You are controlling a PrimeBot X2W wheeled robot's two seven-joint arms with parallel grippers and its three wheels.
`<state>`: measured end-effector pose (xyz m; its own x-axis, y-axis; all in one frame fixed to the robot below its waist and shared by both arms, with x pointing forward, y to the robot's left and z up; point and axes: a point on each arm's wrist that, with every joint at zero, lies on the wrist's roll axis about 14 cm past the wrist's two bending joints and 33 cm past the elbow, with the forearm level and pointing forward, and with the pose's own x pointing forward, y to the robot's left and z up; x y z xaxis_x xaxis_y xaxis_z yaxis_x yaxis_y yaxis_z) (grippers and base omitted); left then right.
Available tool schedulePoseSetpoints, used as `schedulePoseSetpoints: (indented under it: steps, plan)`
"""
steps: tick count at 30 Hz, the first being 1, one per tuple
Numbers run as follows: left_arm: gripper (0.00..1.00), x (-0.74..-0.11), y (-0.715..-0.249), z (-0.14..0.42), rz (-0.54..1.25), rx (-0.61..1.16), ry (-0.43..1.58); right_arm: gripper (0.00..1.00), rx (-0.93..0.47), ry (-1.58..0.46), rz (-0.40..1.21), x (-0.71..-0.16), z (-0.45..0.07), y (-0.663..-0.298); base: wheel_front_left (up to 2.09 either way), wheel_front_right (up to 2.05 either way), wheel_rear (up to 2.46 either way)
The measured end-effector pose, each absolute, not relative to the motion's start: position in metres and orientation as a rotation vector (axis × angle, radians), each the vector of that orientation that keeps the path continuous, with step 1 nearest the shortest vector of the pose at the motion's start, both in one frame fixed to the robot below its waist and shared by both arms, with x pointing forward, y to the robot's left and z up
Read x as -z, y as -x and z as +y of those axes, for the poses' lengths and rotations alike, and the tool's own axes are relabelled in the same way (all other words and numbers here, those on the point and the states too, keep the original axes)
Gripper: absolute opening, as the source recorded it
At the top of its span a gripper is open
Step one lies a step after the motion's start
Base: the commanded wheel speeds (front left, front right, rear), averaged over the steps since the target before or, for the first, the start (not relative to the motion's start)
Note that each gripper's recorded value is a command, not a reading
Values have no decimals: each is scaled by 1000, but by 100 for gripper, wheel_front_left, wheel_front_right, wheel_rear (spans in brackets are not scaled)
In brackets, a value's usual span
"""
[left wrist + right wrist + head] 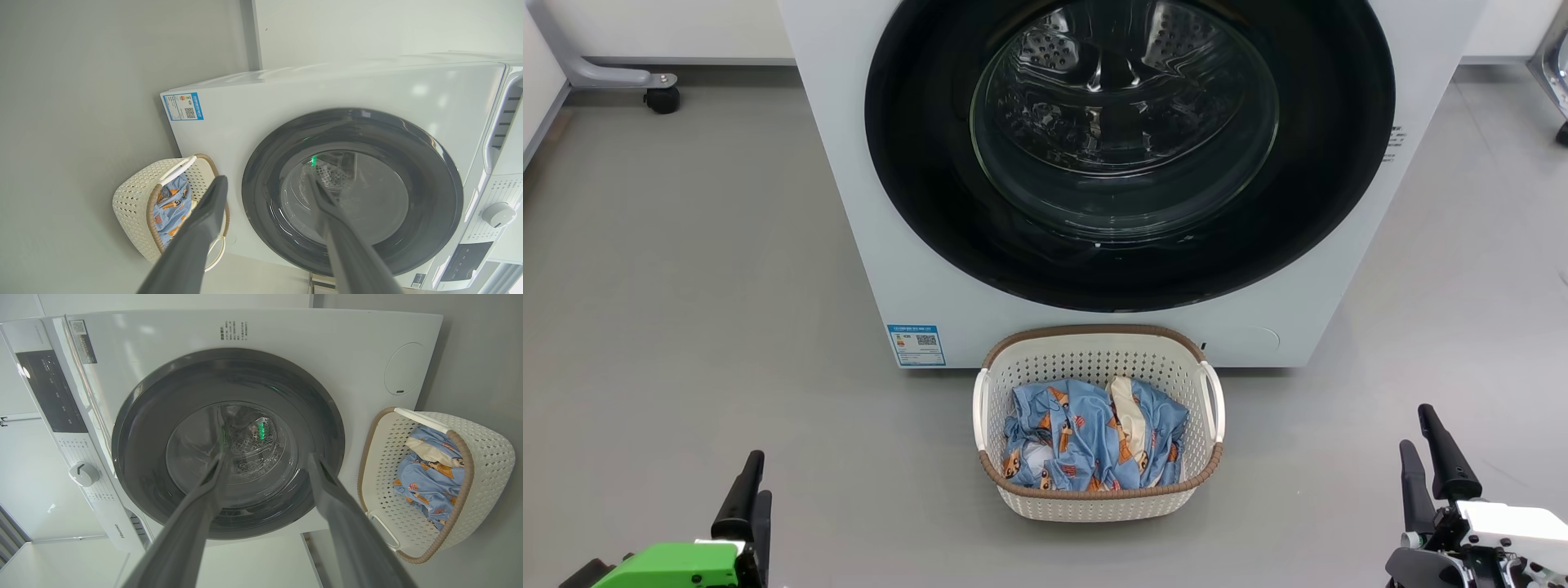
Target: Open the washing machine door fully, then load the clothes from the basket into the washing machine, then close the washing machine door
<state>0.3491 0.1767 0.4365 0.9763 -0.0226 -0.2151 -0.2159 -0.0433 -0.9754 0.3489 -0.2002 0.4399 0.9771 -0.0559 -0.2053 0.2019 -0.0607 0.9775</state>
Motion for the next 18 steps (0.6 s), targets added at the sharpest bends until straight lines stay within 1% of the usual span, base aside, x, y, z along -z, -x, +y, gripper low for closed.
schedulePoseSetpoints:
  steps: [8, 18]
  plan:
    - [100, -440, -351, 174, 172, -154, 1585, 100, 202, -1578, 81, -448, -203, -352, 0, 0, 0]
    - [100, -443, -352, 172, 167, -141, 1504, 100, 173, -1445, 65, -459, -206, -354, 0, 0, 0]
